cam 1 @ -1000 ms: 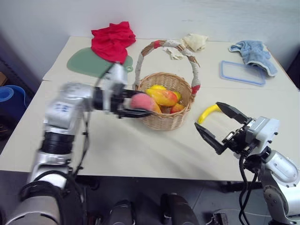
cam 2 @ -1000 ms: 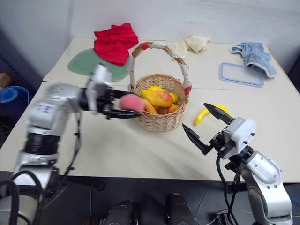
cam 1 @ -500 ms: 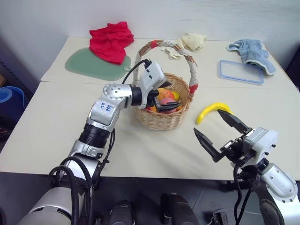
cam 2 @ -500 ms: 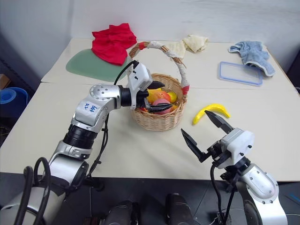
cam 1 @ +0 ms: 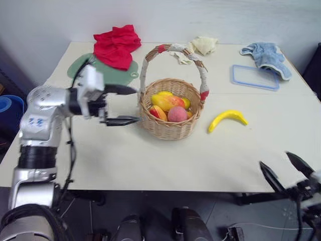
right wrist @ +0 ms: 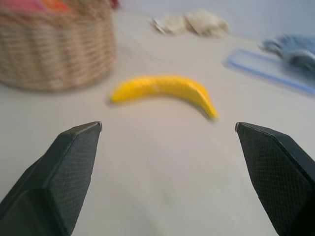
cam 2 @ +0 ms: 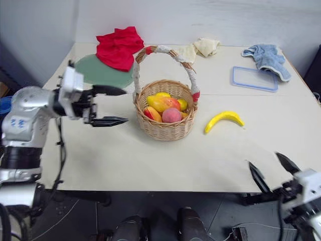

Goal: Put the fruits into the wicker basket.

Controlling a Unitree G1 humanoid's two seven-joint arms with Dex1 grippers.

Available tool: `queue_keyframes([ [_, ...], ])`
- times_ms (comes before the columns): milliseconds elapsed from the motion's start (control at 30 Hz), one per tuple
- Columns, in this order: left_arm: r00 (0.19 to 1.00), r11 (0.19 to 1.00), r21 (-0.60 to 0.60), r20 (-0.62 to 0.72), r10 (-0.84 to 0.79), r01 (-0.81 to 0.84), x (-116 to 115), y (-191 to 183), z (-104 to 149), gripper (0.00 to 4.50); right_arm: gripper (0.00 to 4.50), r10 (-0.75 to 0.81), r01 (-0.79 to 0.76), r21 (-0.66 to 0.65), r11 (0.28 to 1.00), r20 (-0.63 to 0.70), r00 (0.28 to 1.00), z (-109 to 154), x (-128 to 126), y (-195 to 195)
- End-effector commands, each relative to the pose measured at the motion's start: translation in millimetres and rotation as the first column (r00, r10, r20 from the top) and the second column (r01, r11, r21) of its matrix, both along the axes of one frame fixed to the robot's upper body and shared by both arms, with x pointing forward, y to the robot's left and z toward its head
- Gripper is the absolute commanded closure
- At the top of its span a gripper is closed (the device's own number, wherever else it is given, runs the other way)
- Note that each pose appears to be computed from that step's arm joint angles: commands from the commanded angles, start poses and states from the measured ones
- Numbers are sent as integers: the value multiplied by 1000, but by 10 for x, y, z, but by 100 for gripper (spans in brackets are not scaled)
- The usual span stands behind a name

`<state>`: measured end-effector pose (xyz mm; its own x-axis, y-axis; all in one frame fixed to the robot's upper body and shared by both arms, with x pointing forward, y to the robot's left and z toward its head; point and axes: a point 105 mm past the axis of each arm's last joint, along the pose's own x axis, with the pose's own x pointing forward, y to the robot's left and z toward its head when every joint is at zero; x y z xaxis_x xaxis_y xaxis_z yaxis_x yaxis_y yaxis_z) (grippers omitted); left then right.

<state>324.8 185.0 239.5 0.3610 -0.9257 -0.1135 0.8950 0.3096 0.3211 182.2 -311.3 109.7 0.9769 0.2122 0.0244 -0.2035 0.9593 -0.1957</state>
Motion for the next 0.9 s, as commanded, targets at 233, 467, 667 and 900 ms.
queue_keyframes([
  [233,993,998,24,-101,62,-60,-409,441,-316,3,0,116,-105,-201,974,45,992,304,426,-306],
  [467,992,999,-33,-129,13,-17,-468,108,-431,3,0,381,-419,-384,823,-174,908,790,1452,39],
  [667,992,999,-49,-122,-25,19,-441,-66,-419,3,0,409,-580,-369,727,-446,796,890,1955,234],
  [900,990,998,-46,-129,-58,52,-472,-204,-470,3,0,364,-538,-268,800,-496,788,786,2237,410],
])
